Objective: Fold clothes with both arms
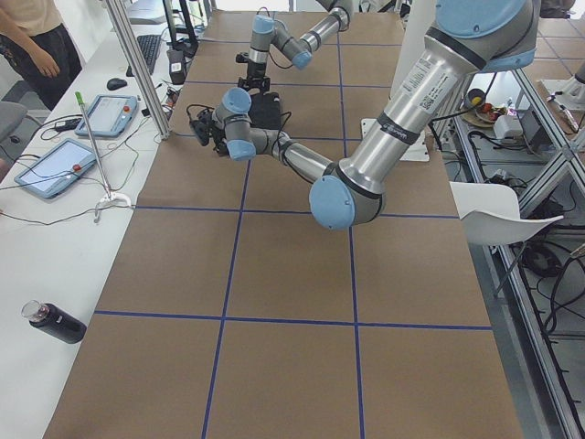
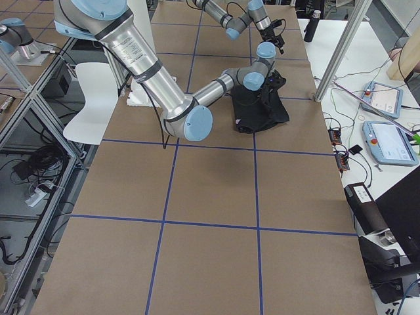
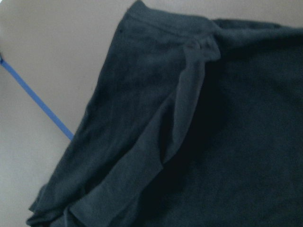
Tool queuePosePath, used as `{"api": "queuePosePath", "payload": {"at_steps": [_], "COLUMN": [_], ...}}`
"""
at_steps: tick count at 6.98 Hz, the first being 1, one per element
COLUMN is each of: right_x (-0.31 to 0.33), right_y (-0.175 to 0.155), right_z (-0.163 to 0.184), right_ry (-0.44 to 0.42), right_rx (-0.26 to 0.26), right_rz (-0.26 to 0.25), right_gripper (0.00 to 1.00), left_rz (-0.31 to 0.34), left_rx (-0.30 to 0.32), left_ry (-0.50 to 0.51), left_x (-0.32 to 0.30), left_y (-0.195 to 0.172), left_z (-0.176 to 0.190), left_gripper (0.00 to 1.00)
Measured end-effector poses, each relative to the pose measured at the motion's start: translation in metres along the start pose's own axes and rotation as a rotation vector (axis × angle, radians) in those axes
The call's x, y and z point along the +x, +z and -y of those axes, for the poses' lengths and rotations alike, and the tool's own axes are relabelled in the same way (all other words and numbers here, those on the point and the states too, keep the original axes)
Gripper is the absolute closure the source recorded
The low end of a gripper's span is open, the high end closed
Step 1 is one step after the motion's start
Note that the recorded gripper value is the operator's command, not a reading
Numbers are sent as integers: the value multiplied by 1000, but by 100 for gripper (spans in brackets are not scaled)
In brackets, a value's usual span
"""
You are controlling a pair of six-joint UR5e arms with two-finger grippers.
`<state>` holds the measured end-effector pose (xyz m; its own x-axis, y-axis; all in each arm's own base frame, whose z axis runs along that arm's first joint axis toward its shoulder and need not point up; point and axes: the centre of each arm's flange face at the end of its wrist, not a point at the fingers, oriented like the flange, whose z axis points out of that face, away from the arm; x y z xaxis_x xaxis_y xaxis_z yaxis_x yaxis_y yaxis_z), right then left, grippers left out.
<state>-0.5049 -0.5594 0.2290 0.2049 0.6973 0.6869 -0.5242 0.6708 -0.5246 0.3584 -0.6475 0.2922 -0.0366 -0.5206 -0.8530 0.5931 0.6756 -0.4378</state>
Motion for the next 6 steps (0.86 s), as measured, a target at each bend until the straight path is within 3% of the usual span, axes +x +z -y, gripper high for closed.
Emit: {"api": "queuePosePath", "payload": {"at_steps": [2,4,6], "right_x": [-7,-36,-56], "right_y": [21,54,77], "right_z": [-33,-48,-40], "right_ry": [-17,-29,-57], "right_rx": [84,122,179], "right_rz": [-26,-74,-73], "right_gripper": [100,100,100], "left_rz": [18,24,27], "left_rx": [-7,-5,-3], "left_ry": [41,46,46], "left_x": [-13,-19,-23], "left_y": [-15,-16,-17], "left_z": [25,30,32], "left_gripper": [0,0,0]}}
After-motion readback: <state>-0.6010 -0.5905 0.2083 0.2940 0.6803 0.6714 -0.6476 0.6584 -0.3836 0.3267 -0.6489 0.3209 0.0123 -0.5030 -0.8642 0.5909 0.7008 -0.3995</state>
